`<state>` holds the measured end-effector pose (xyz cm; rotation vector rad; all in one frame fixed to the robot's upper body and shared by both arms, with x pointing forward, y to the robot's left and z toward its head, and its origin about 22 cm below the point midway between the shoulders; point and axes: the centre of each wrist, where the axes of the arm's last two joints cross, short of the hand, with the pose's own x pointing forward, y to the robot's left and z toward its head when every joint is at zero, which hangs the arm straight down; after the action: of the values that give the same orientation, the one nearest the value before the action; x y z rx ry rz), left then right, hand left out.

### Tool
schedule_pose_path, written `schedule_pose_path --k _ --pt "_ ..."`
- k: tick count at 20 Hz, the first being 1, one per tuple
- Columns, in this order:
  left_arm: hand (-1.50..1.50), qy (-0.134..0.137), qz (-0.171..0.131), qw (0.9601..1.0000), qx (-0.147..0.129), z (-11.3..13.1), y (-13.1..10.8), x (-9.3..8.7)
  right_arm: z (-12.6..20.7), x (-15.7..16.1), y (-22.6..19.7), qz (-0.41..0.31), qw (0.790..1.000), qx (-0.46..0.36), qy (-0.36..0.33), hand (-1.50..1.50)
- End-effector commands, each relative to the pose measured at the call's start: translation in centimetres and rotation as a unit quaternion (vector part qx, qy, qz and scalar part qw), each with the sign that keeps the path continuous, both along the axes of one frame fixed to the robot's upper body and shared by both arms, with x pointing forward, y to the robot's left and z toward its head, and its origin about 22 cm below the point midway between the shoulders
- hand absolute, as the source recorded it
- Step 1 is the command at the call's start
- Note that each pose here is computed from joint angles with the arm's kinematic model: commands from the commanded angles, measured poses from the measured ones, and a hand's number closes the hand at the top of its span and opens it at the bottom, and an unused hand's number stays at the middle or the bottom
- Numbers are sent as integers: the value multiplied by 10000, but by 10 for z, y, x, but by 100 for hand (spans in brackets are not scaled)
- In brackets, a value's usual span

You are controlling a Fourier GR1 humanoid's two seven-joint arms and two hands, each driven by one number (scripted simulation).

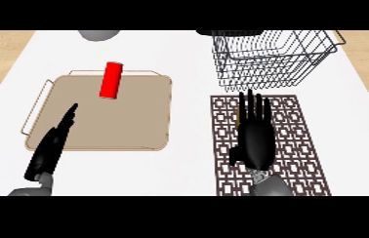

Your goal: Pick the pear from the placemat and place it in the basket

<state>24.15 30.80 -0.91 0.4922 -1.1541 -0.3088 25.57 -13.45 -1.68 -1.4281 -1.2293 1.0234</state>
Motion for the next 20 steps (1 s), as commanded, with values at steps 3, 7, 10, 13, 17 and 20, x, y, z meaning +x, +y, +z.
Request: schedule_pose_path --k 3,7,10,13,17,20 --pt "0 51 -5 10000 -35 -8 2 2 -29 18 -13 18 9996 -193 212 -150" --pt "0 46 34 10000 -4 -7 -17 1 -19 14 -5 -39 9992 -131 374 -150" --pt "0 84 50 9999 -38 -15 12 1 -26 26 -19 11 9969 23 789 150" --pt "0 -2 6 10000 64 -15 7 0 -29 28 -16 272 9951 205 925 150" --pt "0 -29 -41 10000 -3 -6 -6 -7 -40 26 -5 577 9913 334 1134 150" --pt "0 37 2 10000 36 -6 2 7 -53 17 -3 818 9886 121 1254 150"
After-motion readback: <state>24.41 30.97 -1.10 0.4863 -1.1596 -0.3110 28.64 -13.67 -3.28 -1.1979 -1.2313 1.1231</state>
